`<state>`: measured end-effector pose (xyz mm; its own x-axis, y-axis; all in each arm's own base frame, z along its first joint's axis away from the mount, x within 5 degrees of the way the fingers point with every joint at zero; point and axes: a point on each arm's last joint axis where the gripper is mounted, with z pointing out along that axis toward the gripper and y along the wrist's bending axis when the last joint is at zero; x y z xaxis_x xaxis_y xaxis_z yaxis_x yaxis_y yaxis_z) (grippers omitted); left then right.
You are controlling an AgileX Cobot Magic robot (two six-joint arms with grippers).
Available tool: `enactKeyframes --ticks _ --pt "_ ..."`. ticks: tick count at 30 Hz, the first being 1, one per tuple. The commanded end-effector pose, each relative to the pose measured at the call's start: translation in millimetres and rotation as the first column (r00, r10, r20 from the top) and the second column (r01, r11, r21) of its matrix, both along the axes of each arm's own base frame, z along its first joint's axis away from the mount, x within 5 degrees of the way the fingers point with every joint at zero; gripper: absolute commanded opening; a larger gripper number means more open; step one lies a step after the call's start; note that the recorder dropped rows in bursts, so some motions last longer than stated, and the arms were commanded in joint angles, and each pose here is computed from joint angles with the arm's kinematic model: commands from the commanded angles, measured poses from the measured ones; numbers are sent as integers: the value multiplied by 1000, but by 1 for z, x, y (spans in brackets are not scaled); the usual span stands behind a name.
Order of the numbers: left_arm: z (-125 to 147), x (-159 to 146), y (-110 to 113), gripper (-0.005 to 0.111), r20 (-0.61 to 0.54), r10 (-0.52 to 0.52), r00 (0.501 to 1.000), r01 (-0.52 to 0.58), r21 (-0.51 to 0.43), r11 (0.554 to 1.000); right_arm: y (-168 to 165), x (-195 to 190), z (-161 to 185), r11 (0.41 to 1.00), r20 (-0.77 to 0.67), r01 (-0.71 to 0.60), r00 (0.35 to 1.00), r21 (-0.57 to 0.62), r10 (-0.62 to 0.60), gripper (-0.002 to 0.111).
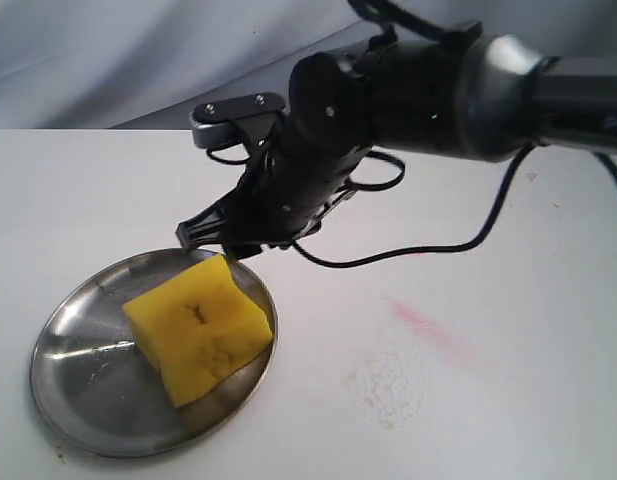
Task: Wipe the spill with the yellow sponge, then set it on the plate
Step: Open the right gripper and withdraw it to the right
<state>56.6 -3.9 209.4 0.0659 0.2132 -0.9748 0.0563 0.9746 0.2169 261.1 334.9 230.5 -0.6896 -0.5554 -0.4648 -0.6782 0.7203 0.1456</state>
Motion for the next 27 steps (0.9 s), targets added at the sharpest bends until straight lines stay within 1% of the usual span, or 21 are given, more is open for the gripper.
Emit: enactKeyframes --ticks 1,2,4,6,7,8,10,13,15,18,20,23,27 --pt "2 0 0 0 14 0 1000 0 -18 1000 -38 -13 37 998 164 61 985 -26 -56 27" --pt "2 0 0 0 14 0 1000 0 -18 1000 -46 -17 39 997 183 69 981 -21 -64 24" --pt "2 0 0 0 14 0 1000 0 -18 1000 -74 -40 40 996 202 87 975 22 -90 15" --pt "2 0 0 0 14 0 1000 0 -18 1000 -100 -63 38 987 206 110 970 114 -132 11" --pt "2 0 0 0 14 0 1000 0 -18 1000 -107 -69 37 982 205 119 968 146 -148 11" --pt "2 0 0 0 14 0 1000 0 -18 1000 -120 -81 37 969 204 132 963 206 -175 11" --pt "2 0 0 0 14 0 1000 0 -18 1000 -136 -95 29 953 182 158 961 257 -209 11" --pt "2 0 0 0 14 0 1000 0 -18 1000 -150 -108 22 934 164 177 958 311 -236 11" --pt "2 0 0 0 14 0 1000 0 -18 1000 -158 -114 18 930 162 177 957 322 -238 11" --pt "2 0 0 0 14 0 1000 0 -18 1000 -178 -127 4 920 163 185 954 344 -253 11" --pt "2 0 0 0 14 0 1000 0 -18 1000 -196 -128 -5 887 151 246 934 391 -325 11" --pt "2 0 0 0 14 0 1000 0 -18 1000 -221 -128 -14 844 173 304 894 441 -413 8" --pt "2 0 0 0 14 0 1000 0 -18 1000 -253 -136 -20 800 257 330 826 501 -501 3"
